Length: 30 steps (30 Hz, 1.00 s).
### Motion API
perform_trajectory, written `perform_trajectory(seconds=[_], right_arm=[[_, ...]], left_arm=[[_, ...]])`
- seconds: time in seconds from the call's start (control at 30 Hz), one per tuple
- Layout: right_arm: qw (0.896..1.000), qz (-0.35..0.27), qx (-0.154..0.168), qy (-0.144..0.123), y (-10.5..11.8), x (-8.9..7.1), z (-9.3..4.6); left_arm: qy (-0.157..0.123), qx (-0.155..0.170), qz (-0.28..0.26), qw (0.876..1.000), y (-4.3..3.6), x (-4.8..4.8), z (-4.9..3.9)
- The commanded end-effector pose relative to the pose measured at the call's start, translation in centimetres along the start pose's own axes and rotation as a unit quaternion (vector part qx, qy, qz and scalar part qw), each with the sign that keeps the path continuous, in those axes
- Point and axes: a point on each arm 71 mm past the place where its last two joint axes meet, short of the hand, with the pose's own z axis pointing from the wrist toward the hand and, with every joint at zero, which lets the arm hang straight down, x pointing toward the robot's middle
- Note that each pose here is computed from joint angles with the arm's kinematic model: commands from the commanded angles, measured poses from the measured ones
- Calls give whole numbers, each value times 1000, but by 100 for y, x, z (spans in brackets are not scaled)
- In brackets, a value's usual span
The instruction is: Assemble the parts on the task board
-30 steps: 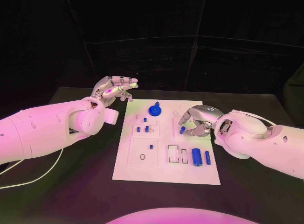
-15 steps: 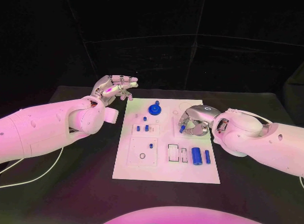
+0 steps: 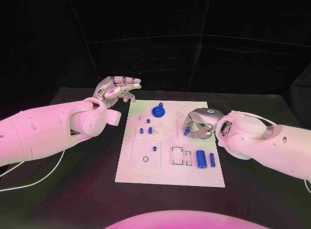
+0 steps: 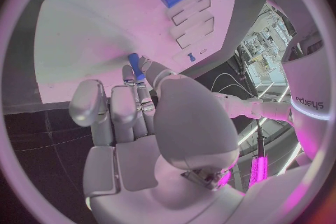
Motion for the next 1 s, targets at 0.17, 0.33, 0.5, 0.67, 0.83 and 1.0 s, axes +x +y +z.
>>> perform_trajectory(seconds=[0.17, 0.33, 0.5, 0.67, 0.83, 1.0], right_arm=[[1000, 2, -8, -20, 25, -37, 3], [999, 11, -4, -36, -16, -59, -3], [999, 18, -7, -43, -38, -73, -27], [997, 39, -30, -53, 27, -101, -108], [993, 70, -62, -73, 157, -193, -186], [985, 102, -111, -82, 415, -250, -207]], left_arm=[[4, 2, -4, 1000, -12, 5, 2], [4, 2, -3, 1000, -12, 5, 2], [3, 2, -3, 1000, -11, 4, 3], [1, 1, -2, 1000, -11, -14, -1], [0, 1, -1, 1000, -10, -18, 1], [1, 2, -2, 1000, -9, -14, 4]])
